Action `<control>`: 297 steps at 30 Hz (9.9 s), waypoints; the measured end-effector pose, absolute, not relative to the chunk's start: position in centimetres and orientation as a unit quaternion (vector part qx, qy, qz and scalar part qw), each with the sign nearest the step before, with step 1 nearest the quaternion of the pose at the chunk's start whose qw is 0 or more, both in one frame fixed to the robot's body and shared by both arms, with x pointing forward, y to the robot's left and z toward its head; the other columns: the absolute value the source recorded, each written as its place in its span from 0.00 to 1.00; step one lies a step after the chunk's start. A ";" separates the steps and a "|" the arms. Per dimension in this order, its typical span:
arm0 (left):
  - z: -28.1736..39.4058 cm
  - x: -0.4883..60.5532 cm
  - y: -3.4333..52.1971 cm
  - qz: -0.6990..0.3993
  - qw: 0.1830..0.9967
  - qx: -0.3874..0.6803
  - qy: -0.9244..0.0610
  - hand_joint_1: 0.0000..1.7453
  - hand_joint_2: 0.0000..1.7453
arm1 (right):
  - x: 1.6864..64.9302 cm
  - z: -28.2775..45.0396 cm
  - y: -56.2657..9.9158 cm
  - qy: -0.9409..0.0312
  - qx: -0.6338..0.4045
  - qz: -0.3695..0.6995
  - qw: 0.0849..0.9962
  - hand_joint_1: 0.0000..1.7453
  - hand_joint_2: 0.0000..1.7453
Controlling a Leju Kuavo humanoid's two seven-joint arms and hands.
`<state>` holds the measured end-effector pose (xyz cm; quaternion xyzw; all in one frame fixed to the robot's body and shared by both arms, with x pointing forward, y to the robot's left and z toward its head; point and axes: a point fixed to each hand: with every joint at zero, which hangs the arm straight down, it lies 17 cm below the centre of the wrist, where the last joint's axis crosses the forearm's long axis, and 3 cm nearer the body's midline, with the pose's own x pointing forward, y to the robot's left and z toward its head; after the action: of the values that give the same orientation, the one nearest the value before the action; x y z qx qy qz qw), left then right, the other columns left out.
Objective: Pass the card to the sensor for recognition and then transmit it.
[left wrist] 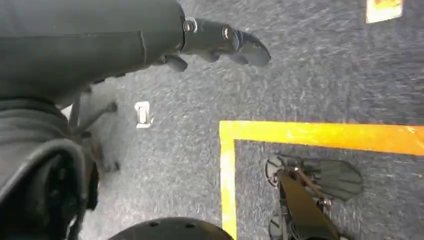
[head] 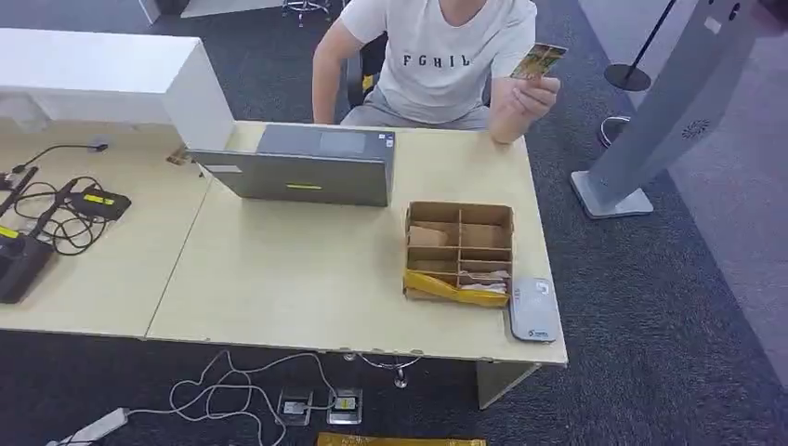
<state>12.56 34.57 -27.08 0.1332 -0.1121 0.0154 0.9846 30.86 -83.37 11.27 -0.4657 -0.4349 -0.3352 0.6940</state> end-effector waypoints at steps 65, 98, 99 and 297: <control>-26.9 13.4 33.6 -0.037 0.981 0.122 -0.144 0.00 0.00 | 58.6 63.1 -53.0 -0.641 -0.568 0.291 0.427 0.00 1.00; -26.9 13.3 34.1 -0.071 0.980 0.118 -0.146 0.00 0.00 | 61.0 37.9 -42.3 -0.560 -0.467 0.491 0.477 0.00 1.00; -26.9 13.3 34.2 -0.072 0.980 0.118 -0.146 0.00 0.00 | 60.9 37.7 -42.3 -0.559 -0.467 0.491 0.478 0.00 1.00; -26.7 13.9 35.2 -0.093 0.975 0.131 -0.152 0.00 0.00 | 57.3 36.8 -49.6 -0.584 -0.465 0.405 0.528 1.00 1.00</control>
<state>13.92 35.17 -26.69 0.1312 -0.1520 -0.0928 0.9752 57.26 -49.58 36.77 -0.4652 -0.5839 0.4050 0.5278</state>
